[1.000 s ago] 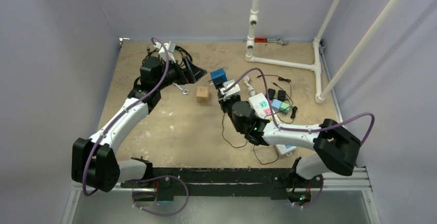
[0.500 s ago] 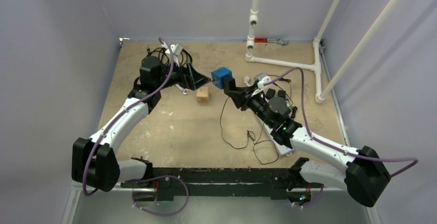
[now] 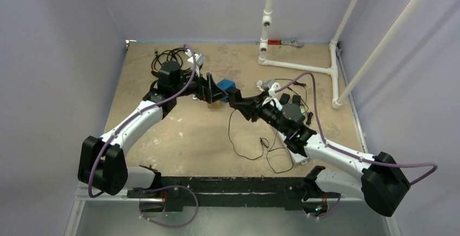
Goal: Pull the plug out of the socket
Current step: Remove the plug from the socket.
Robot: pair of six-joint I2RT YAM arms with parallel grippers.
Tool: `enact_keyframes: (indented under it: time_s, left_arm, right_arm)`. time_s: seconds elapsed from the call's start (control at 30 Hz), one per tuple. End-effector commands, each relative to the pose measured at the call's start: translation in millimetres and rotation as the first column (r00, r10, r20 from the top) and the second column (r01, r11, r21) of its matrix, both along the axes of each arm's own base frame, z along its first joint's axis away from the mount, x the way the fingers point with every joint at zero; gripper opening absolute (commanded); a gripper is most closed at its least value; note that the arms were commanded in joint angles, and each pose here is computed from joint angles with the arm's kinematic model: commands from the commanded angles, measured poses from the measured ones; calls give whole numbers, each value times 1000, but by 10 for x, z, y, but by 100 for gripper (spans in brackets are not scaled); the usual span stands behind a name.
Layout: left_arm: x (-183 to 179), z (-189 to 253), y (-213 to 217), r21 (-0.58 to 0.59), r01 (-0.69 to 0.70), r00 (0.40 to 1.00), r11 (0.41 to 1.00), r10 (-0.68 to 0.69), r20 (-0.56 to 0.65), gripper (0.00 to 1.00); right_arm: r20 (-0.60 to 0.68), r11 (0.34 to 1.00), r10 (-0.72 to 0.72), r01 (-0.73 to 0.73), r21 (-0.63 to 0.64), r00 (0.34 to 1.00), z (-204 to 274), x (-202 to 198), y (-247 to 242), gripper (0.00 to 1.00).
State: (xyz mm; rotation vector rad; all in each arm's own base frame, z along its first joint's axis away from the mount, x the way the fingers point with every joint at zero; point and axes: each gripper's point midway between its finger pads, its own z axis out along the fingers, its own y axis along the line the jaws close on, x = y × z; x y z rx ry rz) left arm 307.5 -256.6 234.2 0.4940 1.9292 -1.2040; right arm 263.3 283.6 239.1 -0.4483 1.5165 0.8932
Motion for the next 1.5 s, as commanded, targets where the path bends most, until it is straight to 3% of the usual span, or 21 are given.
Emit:
enact_keyframes:
  time_s: [0.0, 0.23, 0.67, 0.93, 1.07, 1.33, 1.37, 1.47]
  left_arm:
    - [30, 320, 4, -6, 16, 992, 1000, -15, 123, 99]
    - [8, 309, -1, -4, 29, 992, 1000, -28, 123, 99]
    - [29, 161, -34, 14, 49, 997, 999, -50, 61, 75]
    - [13, 99, -58, 18, 72, 997, 997, -73, 33, 72]
    - [-29, 109, -98, -8, 108, 994, 994, -108, 23, 55]
    - [-60, 95, -146, -30, 130, 992, 991, -129, 13, 1]
    - [-61, 83, -151, -30, 128, 992, 991, -127, 9, 0]
    - [-40, 20, -163, -23, 112, 994, 993, -112, -9, 0]
  right_arm:
    - [123, 991, 45, -60, 124, 991, 525, -104, 22, 0]
    - [134, 991, 46, -62, 119, 990, 563, -104, 17, 0]
    - [177, 1000, 8, -5, -18, 984, 475, 22, -20, 0]
    - [190, 1000, 13, -8, -30, 982, 507, 16, -20, 0]
    - [196, 999, 18, -9, -44, 981, 497, 12, -20, 0]
    - [172, 998, 9, 2, -66, 985, 403, 72, 4, 0]
    - [161, 997, 9, 2, -71, 987, 372, 88, 19, 1]
    - [134, 996, 24, -13, -83, 991, 292, 118, 80, 17]
